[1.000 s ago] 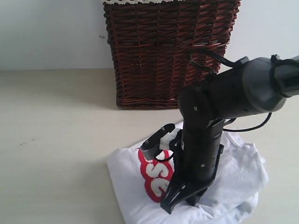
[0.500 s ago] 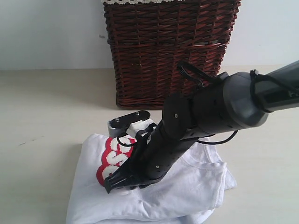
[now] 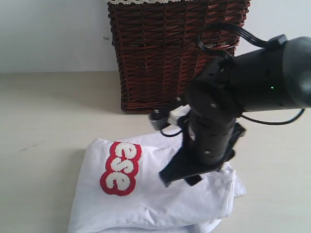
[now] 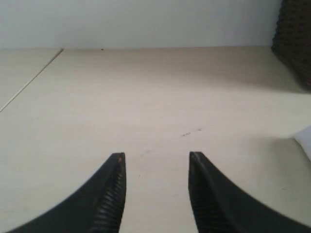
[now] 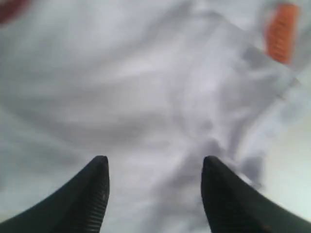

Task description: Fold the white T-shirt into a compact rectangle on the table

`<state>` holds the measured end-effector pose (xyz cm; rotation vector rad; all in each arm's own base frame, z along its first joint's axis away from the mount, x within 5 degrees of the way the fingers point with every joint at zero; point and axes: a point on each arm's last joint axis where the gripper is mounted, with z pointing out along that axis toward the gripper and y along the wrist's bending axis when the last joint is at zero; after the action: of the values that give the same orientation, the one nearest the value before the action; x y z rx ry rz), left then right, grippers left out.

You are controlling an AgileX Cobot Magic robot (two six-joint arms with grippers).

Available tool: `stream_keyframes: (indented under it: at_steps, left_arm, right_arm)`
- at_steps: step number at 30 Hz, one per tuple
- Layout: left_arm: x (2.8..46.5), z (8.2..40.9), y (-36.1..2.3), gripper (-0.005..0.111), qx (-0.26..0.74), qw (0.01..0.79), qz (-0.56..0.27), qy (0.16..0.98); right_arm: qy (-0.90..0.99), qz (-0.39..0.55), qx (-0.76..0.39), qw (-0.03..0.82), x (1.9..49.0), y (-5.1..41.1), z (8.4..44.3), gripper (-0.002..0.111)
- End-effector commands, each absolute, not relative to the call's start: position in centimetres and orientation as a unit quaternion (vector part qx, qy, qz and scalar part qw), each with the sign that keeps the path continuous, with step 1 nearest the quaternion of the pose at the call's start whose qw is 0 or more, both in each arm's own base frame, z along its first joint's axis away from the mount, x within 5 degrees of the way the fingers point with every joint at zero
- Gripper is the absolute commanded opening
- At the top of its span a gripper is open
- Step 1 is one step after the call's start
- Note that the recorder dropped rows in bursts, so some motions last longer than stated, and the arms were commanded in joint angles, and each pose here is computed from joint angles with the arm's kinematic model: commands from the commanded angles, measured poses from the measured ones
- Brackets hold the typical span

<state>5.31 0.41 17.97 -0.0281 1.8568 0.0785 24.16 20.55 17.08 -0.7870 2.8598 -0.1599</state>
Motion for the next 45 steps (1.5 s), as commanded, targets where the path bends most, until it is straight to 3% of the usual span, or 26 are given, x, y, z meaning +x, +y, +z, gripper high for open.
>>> stream_keyframes:
  at_steps: [1, 6, 14, 19, 21, 23, 27, 29, 34, 38, 41, 45]
  left_arm:
    - [5.3, 18.1, 0.4, 0.042, -0.014, 0.605, 0.033, 0.795]
    - [5.3, 18.1, 0.4, 0.042, -0.014, 0.605, 0.033, 0.795]
    - [5.3, 18.1, 0.4, 0.042, -0.014, 0.605, 0.033, 0.795]
    - [5.3, 18.1, 0.4, 0.042, -0.014, 0.605, 0.033, 0.795]
    - [5.3, 18.1, 0.4, 0.042, -0.014, 0.605, 0.033, 0.795]
    - [5.3, 18.1, 0.4, 0.042, -0.014, 0.605, 0.033, 0.795]
    - [5.3, 18.1, 0.4, 0.042, -0.014, 0.605, 0.033, 0.795]
    - [5.3, 18.1, 0.4, 0.042, -0.014, 0.605, 0.033, 0.795]
    - [5.3, 18.1, 0.4, 0.042, -0.014, 0.605, 0.033, 0.795]
    - [5.3, 18.1, 0.4, 0.042, -0.014, 0.605, 0.033, 0.795]
    - [5.3, 18.1, 0.4, 0.042, -0.014, 0.605, 0.033, 0.795]
    - [5.3, 18.1, 0.4, 0.042, -0.014, 0.605, 0.033, 0.795]
  right_arm:
    - [0.969, -0.119, -0.203, 0.067, 23.9, 16.0, 15.9, 0.056]
    - [0.976, -0.079, -0.183, 0.082, 23.2, 13.7, 14.2, 0.056]
    - [0.970, 0.070, -0.194, 0.126, 23.3, 16.3, 13.9, 0.056]
    - [0.970, 0.020, -0.212, 0.121, 23.9, 15.8, 12.3, 0.056]
    - [0.970, -0.078, -0.162, 0.165, 24.8, 14.0, 13.0, 0.054]
    - [0.970, -0.106, -0.161, 0.147, 24.7, 13.5, 12.6, 0.052]
    - [0.975, -0.054, -0.180, 0.117, 24.2, 14.5, 11.4, 0.052]
    - [0.977, -0.045, -0.185, 0.094, 23.9, 14.8, 10.7, 0.046]
    - [0.978, -0.015, -0.210, 0.003, 22.2, 15.0, 10.7, 0.000]
    - [0.976, 0.042, -0.216, -0.004, 21.4, 15.7, 12.3, 0.000]
    - [0.972, -0.013, -0.232, 0.038, 22.2, 14.8, 13.0, 0.001]
    - [0.970, -0.077, -0.204, 0.102, 23.3, 13.7, 14.1, 0.020]
